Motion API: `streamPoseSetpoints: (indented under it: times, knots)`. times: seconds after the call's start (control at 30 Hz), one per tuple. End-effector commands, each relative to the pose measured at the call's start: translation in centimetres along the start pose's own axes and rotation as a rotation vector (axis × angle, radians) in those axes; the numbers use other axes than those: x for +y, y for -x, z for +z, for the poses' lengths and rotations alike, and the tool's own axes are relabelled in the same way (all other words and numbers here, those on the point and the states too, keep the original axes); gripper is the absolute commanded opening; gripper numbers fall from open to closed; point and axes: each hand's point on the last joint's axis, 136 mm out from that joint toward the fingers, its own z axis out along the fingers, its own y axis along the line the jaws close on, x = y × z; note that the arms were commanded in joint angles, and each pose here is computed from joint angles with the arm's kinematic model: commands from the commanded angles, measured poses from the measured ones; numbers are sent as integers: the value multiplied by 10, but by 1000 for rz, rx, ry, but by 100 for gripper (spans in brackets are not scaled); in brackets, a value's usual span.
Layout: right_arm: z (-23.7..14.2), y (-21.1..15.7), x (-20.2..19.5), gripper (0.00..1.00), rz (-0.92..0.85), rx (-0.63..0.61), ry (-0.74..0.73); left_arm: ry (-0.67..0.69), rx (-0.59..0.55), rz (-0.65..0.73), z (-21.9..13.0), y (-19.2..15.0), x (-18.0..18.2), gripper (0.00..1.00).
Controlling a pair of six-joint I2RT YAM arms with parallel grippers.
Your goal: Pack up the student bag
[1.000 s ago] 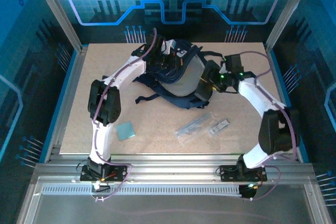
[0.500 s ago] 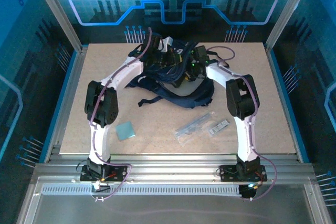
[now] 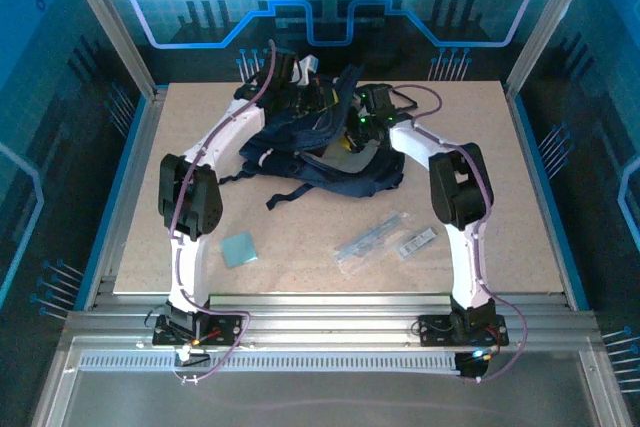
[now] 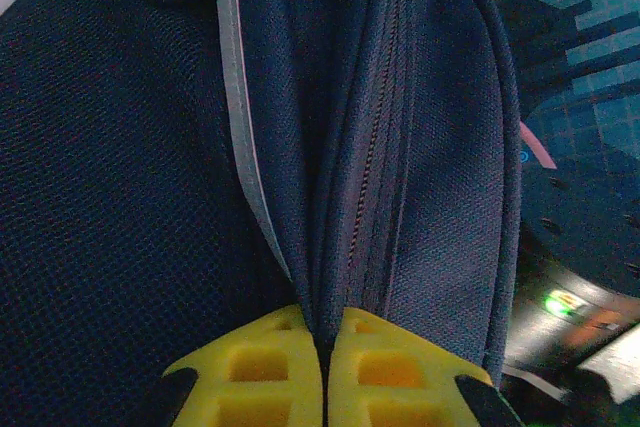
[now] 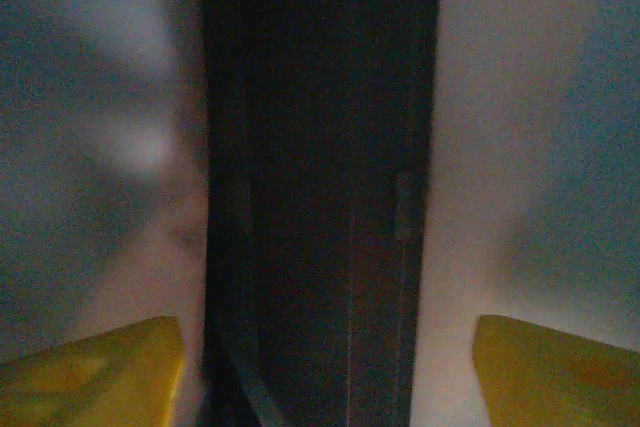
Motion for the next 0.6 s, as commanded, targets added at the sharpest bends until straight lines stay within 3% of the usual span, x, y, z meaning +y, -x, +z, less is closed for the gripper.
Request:
streamPoseSetpoints:
  times: [0.0, 0.1, 0.2, 0.37, 0.57]
  knots:
    - [-17, 12, 23, 65, -57, -16, 86, -163, -66, 100, -22, 21, -53, 0]
    - [-33, 9, 22, 56, -109, -12, 61, -141, -64, 95, -20, 18, -45, 0]
    - [-70, 4, 14, 58, -190, -45, -20, -129, -61, 85, -15, 14, -35, 0]
    - [-141, -15, -36, 83, -270, -60, -282, -144, -57, 53, -7, 3, -22, 0]
    - [-212, -54, -106, 94, -271, -40, -564, -170, -61, 33, -8, -8, -17, 0]
